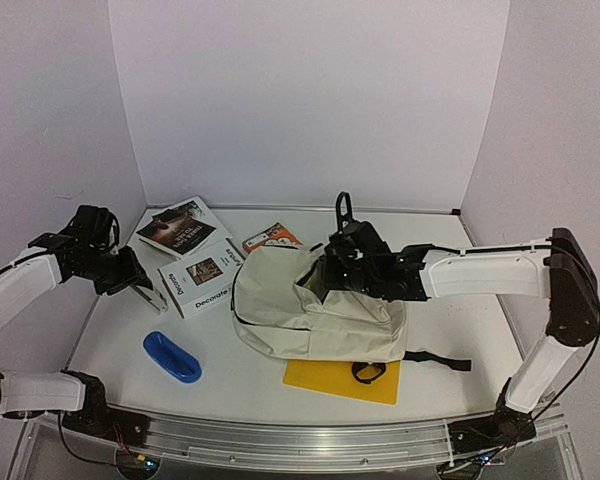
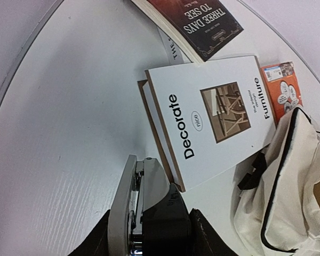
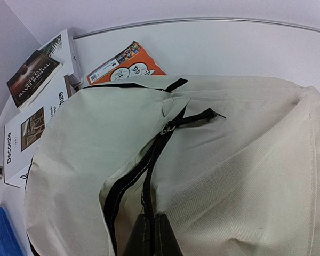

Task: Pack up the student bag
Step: Pick up the stationery from the center of the board, then place the stationery in the student bag, then pick up the personal item from the center of the board, then place the personal item at the center of the board.

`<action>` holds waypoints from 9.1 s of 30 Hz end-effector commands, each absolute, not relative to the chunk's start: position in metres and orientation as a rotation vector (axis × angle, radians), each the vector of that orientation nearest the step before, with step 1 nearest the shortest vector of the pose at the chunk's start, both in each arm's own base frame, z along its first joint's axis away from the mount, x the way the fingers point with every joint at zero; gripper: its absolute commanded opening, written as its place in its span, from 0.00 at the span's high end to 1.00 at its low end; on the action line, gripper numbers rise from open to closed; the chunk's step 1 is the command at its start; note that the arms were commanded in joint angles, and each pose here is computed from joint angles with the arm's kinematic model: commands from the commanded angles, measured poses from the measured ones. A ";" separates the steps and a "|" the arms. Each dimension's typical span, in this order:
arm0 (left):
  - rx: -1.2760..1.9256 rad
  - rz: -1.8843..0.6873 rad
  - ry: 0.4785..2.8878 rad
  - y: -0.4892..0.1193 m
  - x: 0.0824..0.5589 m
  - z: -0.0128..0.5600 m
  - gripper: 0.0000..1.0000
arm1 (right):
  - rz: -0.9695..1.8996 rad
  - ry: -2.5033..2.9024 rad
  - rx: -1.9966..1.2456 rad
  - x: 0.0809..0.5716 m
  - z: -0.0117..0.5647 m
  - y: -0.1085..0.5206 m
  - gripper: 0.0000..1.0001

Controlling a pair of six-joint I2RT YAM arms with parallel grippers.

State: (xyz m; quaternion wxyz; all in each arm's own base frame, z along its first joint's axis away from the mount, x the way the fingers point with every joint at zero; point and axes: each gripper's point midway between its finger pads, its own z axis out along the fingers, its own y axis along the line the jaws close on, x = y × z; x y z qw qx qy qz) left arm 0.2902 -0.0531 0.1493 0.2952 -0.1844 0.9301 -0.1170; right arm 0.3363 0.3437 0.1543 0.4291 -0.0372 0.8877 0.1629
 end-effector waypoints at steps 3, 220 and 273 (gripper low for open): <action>-0.393 -0.537 2.324 -0.080 0.305 0.216 0.76 | 0.524 2.112 -0.068 0.349 0.194 0.365 1.00; -1.145 -0.363 2.866 -0.103 0.216 0.028 0.27 | 0.629 2.065 -0.055 0.357 0.208 0.371 1.00; -0.069 -0.231 2.925 -0.143 0.387 0.083 0.04 | 0.630 2.041 -0.055 0.358 0.226 0.368 1.00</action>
